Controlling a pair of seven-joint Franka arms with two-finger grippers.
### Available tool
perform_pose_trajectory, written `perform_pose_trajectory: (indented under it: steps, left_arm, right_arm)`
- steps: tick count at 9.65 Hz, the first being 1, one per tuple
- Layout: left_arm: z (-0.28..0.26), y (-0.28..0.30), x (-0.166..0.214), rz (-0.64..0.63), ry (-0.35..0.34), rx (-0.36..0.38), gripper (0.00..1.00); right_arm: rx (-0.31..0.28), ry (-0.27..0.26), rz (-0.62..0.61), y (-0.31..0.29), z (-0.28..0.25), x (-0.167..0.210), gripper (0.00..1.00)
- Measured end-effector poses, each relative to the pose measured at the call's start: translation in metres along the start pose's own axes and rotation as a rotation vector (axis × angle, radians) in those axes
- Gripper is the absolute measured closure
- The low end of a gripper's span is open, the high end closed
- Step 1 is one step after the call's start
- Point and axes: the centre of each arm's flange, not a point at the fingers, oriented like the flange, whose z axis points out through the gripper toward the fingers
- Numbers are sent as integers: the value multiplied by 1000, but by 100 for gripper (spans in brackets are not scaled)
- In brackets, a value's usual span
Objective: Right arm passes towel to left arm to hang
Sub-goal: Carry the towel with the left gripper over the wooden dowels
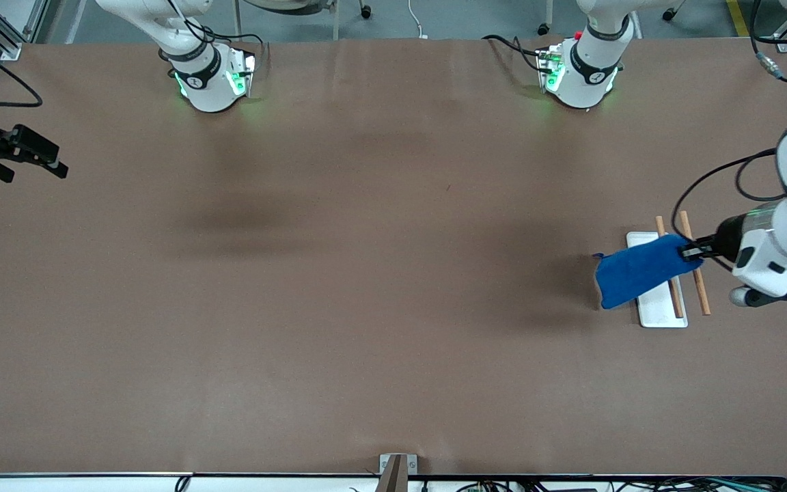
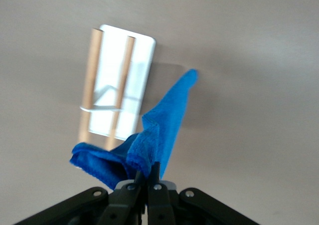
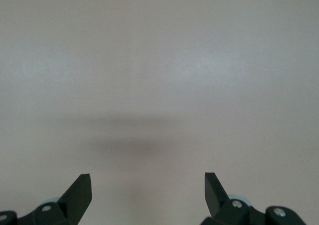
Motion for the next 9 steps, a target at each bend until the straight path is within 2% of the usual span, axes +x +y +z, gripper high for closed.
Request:
perform_pose_trajectory:
  steps: [4, 6, 9]
  left_arm:
    - [16, -53, 16, 176, -21, 45, 98]
    - [18, -67, 26, 270, -21, 77, 98]
    - [19, -102, 47, 389, -6, 78, 98]
  right_arm:
    - [-18, 35, -27, -13, -35, 8, 0]
    - [-20, 31, -28, -12, -39, 24, 0]
    - [-19, 4, -22, -9, -24, 41, 0]
